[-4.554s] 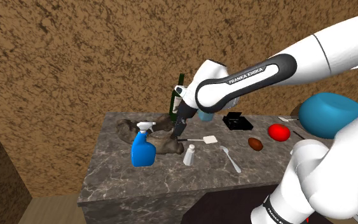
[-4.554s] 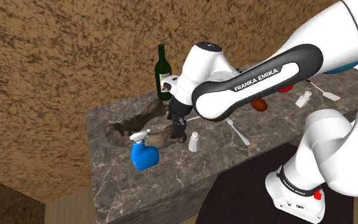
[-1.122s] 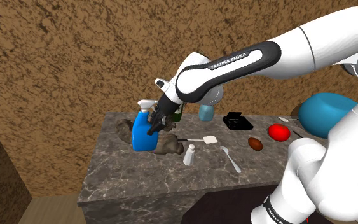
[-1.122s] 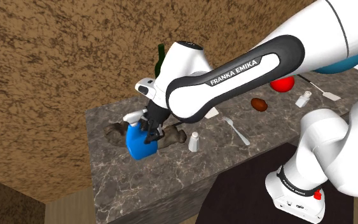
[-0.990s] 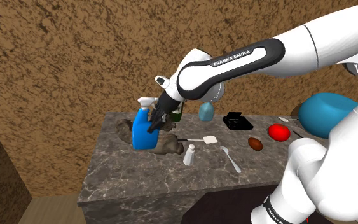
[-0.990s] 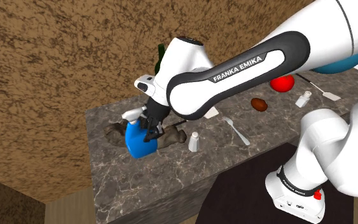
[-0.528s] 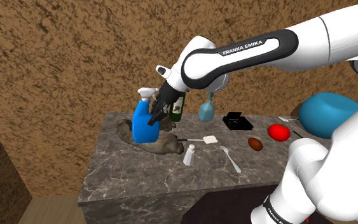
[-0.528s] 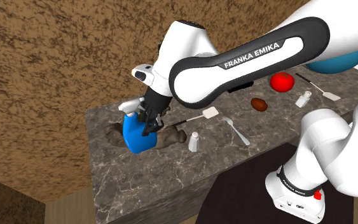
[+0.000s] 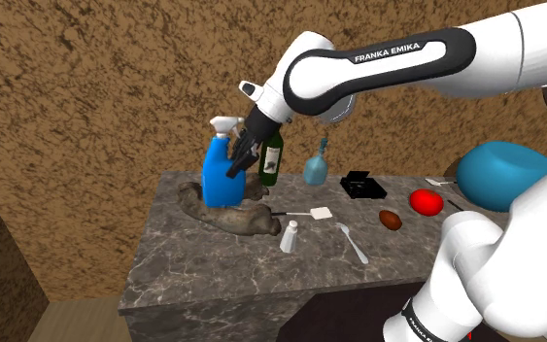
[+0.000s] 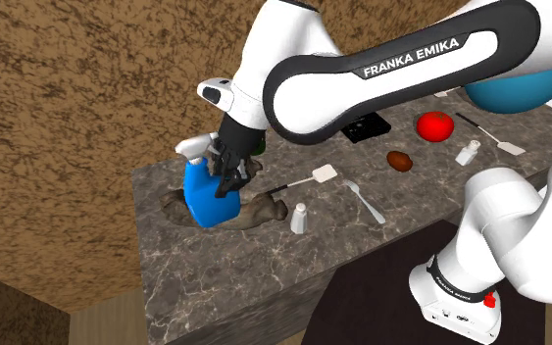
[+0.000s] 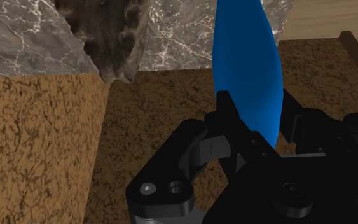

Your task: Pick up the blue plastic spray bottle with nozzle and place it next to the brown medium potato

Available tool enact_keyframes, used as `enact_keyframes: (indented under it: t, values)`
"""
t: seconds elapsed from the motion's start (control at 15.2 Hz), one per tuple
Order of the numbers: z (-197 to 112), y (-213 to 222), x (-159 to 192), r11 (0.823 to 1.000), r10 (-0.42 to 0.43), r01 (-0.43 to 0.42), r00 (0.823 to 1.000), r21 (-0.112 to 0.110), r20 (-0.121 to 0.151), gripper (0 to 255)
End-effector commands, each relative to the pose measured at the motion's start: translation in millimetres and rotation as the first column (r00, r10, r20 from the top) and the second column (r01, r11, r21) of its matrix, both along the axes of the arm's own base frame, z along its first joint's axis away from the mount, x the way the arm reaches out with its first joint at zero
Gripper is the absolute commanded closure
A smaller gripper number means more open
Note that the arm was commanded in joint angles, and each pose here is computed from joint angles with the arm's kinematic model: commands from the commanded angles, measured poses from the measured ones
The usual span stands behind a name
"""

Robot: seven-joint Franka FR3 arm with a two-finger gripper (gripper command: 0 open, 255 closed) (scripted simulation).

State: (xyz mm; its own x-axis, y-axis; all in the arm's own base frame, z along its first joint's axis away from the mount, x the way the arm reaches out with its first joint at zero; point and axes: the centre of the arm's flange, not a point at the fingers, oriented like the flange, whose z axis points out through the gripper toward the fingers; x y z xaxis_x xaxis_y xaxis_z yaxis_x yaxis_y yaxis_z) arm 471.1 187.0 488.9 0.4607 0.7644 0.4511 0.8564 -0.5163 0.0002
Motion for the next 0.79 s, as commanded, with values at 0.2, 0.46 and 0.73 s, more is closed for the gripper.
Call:
enact_keyframes:
  t: [0.2,0.46,0.73]
  values:
    - [27.1,-0.1,-0.3,1.000,0.000,0.000,1.000,0.000,0.000,255]
    - [48.2,-0.1,-0.3,1.000,0.000,0.000,1.000,0.000,0.000,255]
    - [69.3,-0.1,-0.3,1.000,0.000,0.000,1.000,0.000,0.000,255]
